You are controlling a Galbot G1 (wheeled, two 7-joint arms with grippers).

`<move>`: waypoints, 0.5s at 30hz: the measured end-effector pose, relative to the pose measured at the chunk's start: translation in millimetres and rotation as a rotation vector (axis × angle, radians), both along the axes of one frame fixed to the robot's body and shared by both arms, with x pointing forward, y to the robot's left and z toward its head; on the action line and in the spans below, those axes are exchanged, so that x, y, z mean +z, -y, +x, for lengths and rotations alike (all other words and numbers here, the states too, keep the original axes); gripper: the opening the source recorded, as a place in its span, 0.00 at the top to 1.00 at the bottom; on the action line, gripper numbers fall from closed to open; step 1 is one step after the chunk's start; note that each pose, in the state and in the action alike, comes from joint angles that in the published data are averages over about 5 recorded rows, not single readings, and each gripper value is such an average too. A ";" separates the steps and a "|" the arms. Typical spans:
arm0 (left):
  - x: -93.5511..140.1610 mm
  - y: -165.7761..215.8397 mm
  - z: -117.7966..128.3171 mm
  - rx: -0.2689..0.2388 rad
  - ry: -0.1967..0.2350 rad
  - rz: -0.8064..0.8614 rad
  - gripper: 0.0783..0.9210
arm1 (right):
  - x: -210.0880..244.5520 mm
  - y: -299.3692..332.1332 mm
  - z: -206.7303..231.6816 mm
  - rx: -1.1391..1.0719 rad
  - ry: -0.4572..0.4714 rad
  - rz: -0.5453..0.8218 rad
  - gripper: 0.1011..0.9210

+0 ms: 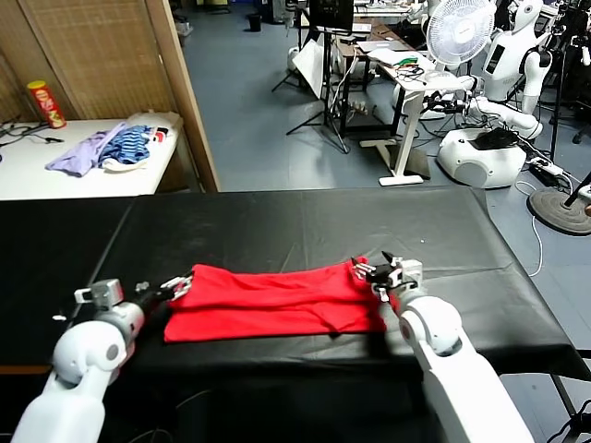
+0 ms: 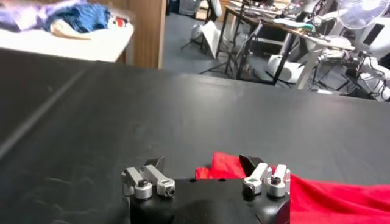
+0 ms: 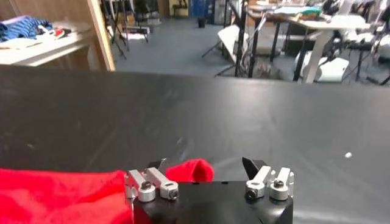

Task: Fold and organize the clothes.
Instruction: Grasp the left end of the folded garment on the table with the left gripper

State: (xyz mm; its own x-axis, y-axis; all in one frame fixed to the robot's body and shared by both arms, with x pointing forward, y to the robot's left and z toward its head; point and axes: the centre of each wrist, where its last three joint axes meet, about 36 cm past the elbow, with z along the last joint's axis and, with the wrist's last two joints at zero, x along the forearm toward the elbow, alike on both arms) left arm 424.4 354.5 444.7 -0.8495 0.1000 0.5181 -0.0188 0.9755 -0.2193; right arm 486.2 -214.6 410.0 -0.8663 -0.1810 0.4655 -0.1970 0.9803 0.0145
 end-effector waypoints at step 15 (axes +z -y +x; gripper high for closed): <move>-22.6 9.5 7.1 -0.028 0.039 0.026 0.66 | -17.1 -16.8 -3.1 -0.036 0.029 -0.009 0.58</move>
State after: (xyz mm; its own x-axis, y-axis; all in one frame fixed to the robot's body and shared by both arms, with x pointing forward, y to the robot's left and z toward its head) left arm 431.4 345.0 422.1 -0.8660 0.1112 0.4874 0.0167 0.9809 -0.1940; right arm 483.1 -197.8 392.9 -0.8851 -0.1455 0.4420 -0.1621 0.9868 0.0002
